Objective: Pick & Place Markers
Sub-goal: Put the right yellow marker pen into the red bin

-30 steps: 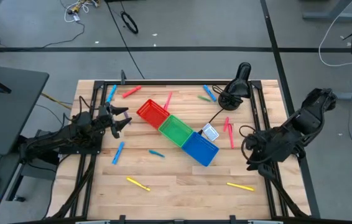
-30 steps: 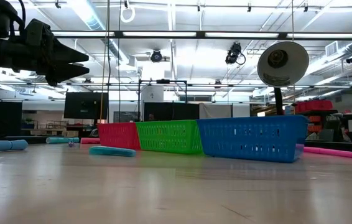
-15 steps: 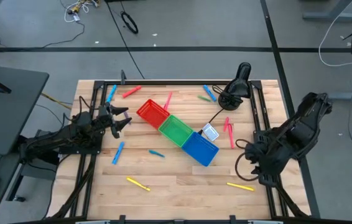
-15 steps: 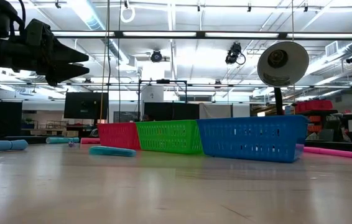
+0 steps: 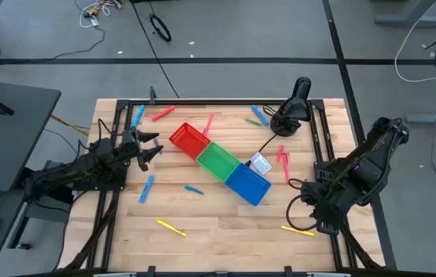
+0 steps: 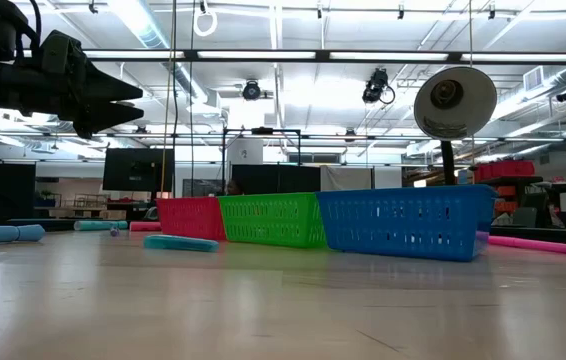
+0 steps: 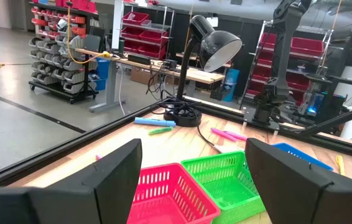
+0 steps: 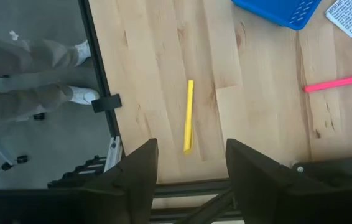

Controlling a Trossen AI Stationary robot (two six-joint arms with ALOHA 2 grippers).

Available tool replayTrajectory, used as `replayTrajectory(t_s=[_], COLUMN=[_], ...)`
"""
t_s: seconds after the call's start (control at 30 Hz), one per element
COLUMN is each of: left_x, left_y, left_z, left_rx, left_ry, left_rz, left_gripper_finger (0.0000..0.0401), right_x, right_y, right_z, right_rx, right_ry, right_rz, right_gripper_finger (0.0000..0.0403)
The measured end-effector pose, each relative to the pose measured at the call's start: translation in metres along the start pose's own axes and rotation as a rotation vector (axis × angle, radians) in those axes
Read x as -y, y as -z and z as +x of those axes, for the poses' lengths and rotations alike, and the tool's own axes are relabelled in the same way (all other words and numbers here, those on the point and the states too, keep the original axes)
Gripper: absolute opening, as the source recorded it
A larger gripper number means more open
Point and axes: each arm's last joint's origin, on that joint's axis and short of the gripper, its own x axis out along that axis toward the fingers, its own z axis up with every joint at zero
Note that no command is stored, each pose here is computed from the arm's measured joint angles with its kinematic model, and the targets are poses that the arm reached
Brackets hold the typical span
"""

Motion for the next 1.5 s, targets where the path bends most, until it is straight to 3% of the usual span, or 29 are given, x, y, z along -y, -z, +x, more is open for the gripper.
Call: replayTrajectory(t_s=[0.43, 0.83, 0.97, 1.5], left_x=[0.0, 0.0, 0.0, 0.0], left_y=[0.0, 0.0, 0.0, 0.0], left_z=[0.0, 0.0, 0.0, 0.0], left_rx=[0.0, 0.0, 0.0, 0.001], left_ry=[0.0, 0.0, 0.0, 0.0], left_rz=[0.0, 0.0, 0.0, 0.0], left_gripper_finger=[0.0291, 0.0291, 0.0291, 0.0291], right_x=[-0.002, -0.029, -0.036, -0.025], right_y=[-0.002, -0.013, -0.013, -0.004], right_z=[0.005, 0.046, 0.057, 0.097], right_rx=[-0.006, -0.039, -0.022, -0.084], right_ry=[0.027, 0.159, 0.137, 0.218], right_rz=[0.045, 0.014, 0.014, 0.071], right_gripper_finger=[0.0192, 0.0192, 0.0192, 0.0192])
